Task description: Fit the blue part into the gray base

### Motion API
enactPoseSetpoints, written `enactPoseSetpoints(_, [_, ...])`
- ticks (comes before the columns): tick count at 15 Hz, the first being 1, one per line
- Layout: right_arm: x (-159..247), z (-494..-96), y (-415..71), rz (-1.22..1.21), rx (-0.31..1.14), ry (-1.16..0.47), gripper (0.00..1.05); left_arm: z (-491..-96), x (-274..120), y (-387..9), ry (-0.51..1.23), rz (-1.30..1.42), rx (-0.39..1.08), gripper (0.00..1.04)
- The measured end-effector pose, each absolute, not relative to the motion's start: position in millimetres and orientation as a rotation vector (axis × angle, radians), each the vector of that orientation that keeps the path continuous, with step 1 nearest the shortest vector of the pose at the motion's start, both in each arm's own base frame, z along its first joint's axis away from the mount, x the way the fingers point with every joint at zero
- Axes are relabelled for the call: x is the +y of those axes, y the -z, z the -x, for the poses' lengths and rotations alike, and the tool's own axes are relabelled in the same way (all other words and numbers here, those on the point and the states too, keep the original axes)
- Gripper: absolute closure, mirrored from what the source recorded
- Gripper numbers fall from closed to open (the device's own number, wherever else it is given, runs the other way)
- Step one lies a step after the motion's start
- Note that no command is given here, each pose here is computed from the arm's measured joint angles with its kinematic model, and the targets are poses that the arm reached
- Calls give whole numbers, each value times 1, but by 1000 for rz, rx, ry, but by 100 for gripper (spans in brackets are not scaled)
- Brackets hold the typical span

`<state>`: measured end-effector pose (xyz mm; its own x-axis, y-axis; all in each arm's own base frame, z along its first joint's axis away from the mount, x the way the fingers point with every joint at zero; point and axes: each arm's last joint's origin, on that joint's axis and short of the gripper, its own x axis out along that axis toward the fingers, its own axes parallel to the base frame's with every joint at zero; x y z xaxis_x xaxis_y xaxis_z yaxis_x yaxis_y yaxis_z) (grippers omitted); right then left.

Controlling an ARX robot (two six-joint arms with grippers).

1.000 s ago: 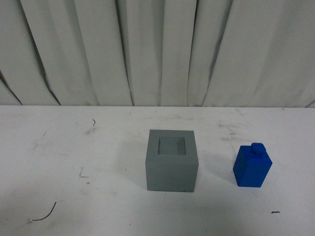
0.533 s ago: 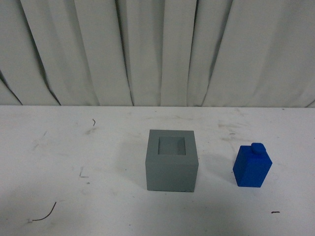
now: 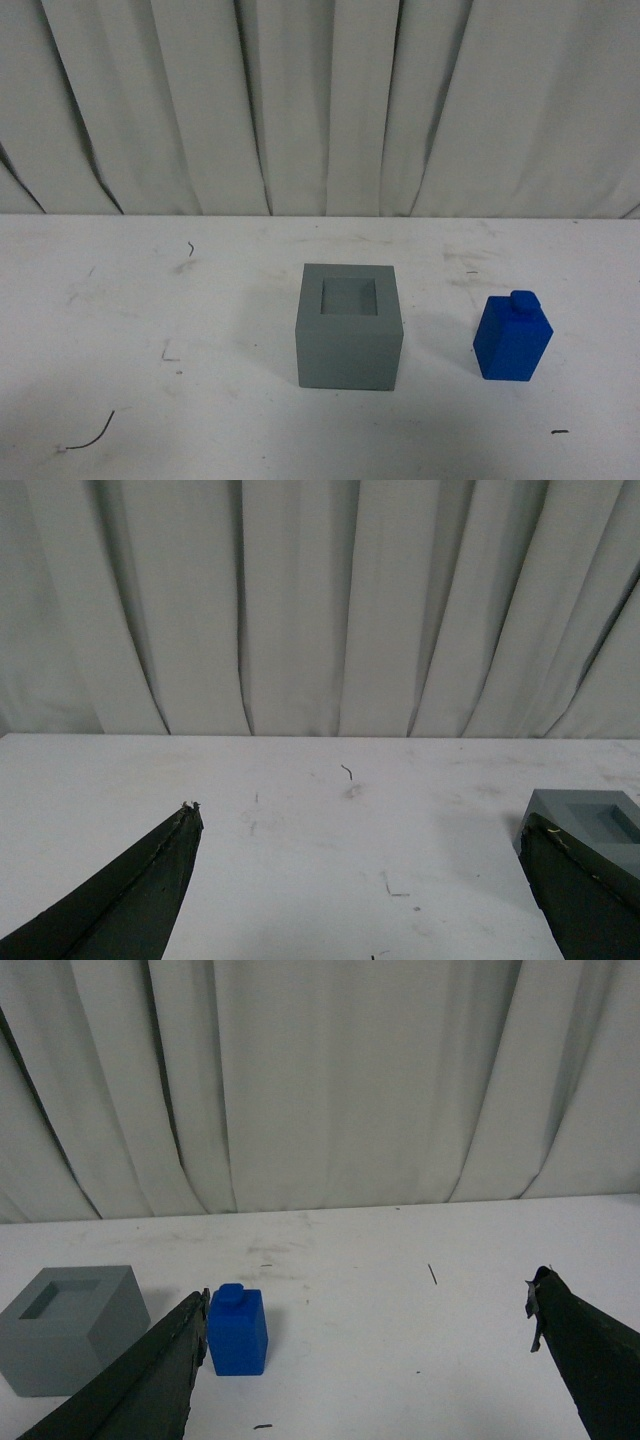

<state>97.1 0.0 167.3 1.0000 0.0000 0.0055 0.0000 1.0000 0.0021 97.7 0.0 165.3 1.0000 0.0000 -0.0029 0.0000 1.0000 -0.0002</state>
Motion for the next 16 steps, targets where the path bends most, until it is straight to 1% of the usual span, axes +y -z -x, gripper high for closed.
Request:
enactPoseSetpoints(3, [0, -97, -167, -2, -6, 0, 6, -98, 0, -165, 0, 0, 2, 7])
enactPoseSetpoints(4, [0, -97, -166, -16, 34, 31, 6, -98, 0, -165, 0, 0, 2, 7])
enactPoseSetpoints(5, [0, -104, -167, -51, 120, 152, 6, -98, 0, -165, -2, 0, 3, 7])
enactPoseSetpoints(6, [-8, -119, -179, -75, 111, 246, 6, -98, 0, -165, 0, 0, 1, 7])
enactPoseSetpoints(7, [-14, -135, -196, -83, 57, 259, 6, -98, 0, -165, 0, 0, 3, 7])
enactPoseSetpoints(9, [-16, -192, -235, -70, -41, 161, 6, -98, 0, -165, 0, 0, 3, 7])
enactPoseSetpoints(10, [-18, -232, -246, -26, -75, 161, 6, -98, 0, -165, 0, 0, 3, 7])
enactPoseSetpoints(16, [-14, -290, -241, 25, -39, 103, 6, -98, 0, -165, 0, 0, 3, 7])
